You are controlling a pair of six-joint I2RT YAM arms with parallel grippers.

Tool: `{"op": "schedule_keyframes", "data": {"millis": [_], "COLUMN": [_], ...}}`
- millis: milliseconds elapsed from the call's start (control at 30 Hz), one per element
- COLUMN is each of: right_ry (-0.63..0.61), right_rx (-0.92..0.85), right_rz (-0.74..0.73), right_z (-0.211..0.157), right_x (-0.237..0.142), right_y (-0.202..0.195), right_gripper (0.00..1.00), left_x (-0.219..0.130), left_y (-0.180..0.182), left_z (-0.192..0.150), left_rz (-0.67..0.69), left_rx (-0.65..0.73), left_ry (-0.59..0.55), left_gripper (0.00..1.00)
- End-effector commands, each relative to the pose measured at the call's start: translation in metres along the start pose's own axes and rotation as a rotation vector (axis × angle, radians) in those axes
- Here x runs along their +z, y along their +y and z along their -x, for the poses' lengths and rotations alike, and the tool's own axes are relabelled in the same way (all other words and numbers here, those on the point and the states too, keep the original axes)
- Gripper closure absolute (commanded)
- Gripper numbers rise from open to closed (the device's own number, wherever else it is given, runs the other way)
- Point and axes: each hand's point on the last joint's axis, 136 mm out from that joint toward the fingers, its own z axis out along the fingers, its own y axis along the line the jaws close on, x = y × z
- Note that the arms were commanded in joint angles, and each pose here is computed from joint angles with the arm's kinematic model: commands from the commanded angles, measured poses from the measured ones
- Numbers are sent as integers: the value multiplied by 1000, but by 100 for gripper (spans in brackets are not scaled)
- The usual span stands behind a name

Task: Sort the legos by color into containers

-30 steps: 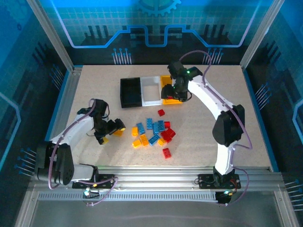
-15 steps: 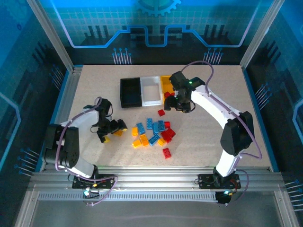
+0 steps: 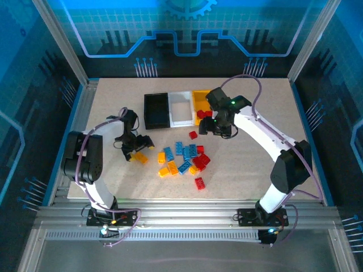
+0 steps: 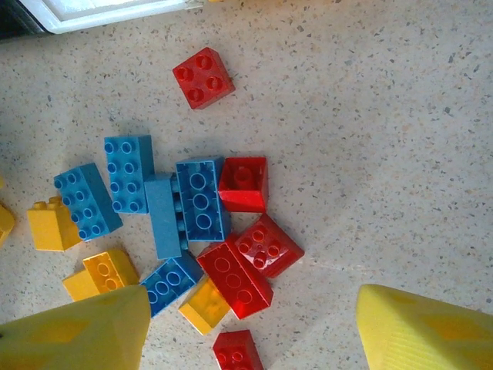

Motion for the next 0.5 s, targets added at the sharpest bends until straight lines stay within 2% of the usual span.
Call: {"op": "schedule_keyframes", "data": {"millis": [0,167,333,467], "right_ry": [-7,-2,-1,10], "right_rx": [13,14,9,-2], "right_rz": [-9,9,29,36], "right_z": [-5,-2,2,1], "right_x": [-6,-2,2,7], "right_y": [-2,4,12,18], "right_gripper": [29,32,36,37], "left_x": [-2,8,19,17], "left_y": [-29,-26,-6,3], "left_z": [13,-7,-32,-38], "left_rz": [-68,5,35,64], "left_rx": [87,157,136,155], "left_ry": [-28,16,48,35], "left_gripper": [16,18,20,22]}}
